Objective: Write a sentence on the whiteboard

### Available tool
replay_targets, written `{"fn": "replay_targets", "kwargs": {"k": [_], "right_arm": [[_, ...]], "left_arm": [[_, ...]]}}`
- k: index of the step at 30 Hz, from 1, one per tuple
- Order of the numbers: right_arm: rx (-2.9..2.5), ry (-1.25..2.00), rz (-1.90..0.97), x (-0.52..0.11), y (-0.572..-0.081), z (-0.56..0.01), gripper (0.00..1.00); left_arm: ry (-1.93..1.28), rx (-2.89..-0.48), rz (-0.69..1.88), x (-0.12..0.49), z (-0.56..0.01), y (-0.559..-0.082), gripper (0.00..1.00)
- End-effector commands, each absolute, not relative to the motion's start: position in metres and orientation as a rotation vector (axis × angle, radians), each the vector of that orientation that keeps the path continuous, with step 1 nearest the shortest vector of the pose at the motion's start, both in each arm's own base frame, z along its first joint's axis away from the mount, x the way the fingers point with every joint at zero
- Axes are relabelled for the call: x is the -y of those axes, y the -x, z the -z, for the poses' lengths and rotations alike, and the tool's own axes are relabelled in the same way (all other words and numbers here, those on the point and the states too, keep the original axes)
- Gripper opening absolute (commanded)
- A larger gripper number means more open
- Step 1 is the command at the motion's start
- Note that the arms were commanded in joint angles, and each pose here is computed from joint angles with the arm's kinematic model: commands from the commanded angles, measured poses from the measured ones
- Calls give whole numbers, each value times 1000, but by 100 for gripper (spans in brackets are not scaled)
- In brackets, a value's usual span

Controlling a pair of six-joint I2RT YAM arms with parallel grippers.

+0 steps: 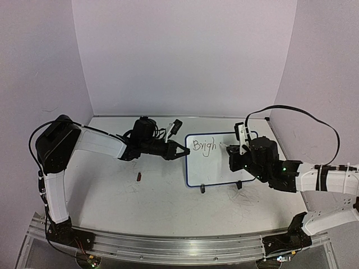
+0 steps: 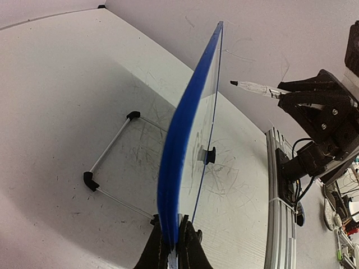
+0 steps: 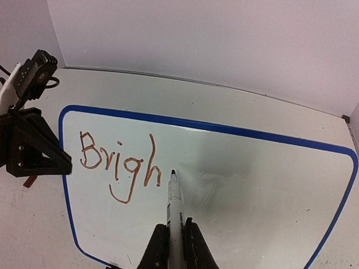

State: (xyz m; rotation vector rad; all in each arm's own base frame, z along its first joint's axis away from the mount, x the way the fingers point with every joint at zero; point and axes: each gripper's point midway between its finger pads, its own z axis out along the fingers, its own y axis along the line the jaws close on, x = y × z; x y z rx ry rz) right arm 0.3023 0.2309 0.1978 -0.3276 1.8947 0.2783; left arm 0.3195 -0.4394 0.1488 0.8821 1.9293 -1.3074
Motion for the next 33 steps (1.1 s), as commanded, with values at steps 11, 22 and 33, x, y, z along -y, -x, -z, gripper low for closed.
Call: {"fn": "replay_targets", "kwargs": {"k": [11, 22, 33], "right_arm": [[-1820, 237, -287, -236, -324, -228, 0], [-1821, 239, -276, -239, -329, -226, 0], [-1879, 238, -266, -232, -322, -204, 0]], "left_arm": [[-859, -2067, 1154, 432, -112, -326, 0], [-867, -2066, 1152, 433, -113, -326, 0], [-872, -2063, 1145, 433, -114, -326, 0]]}}
